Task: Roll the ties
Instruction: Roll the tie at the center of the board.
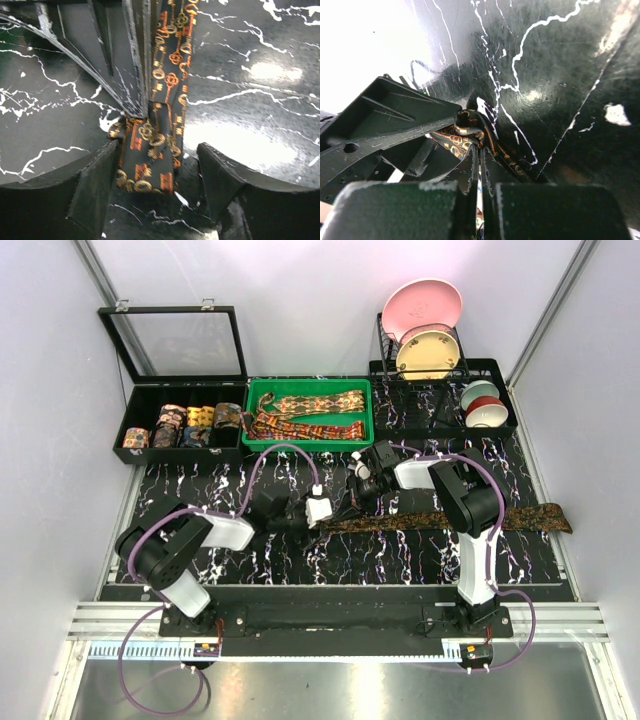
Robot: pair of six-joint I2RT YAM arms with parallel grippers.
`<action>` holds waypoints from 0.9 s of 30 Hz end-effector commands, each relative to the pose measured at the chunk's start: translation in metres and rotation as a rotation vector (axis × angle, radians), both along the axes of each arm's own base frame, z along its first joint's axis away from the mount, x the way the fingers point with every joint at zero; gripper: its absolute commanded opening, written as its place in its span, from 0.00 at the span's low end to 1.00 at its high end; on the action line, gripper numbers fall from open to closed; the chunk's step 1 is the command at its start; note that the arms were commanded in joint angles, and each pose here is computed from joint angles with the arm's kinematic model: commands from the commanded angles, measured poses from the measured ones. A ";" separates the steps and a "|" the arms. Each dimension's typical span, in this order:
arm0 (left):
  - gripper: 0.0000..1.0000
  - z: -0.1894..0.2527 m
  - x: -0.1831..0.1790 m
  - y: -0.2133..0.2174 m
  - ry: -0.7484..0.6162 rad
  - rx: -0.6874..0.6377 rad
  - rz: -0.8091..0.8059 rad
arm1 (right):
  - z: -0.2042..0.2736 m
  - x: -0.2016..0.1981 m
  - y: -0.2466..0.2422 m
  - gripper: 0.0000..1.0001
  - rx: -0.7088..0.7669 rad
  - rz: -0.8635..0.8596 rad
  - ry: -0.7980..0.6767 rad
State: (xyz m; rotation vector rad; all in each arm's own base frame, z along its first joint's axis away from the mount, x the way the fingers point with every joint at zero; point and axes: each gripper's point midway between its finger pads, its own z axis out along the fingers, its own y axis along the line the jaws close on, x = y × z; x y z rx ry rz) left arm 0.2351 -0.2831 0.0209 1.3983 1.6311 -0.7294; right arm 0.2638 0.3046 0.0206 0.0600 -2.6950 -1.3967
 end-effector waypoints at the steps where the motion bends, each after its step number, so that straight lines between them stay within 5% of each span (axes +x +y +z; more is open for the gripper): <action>1: 0.70 -0.001 0.006 -0.008 0.000 0.014 -0.024 | 0.010 0.000 0.006 0.00 0.046 0.032 -0.004; 5: 0.57 -0.003 0.003 -0.009 0.012 0.032 -0.056 | 0.019 -0.003 0.006 0.00 0.068 0.038 -0.006; 7: 0.69 0.000 0.006 -0.007 -0.016 0.049 -0.036 | 0.027 -0.004 0.007 0.00 0.084 0.042 -0.008; 9: 0.99 0.009 0.011 -0.007 -0.049 0.044 -0.021 | 0.030 -0.004 0.007 0.00 0.088 0.043 -0.014; 15: 0.99 0.021 0.021 -0.003 -0.073 0.065 0.032 | 0.020 -0.005 0.006 0.00 0.074 0.038 0.006; 27: 0.65 -0.005 0.000 -0.007 0.052 0.162 -0.145 | 0.028 -0.003 0.006 0.00 0.093 0.037 -0.008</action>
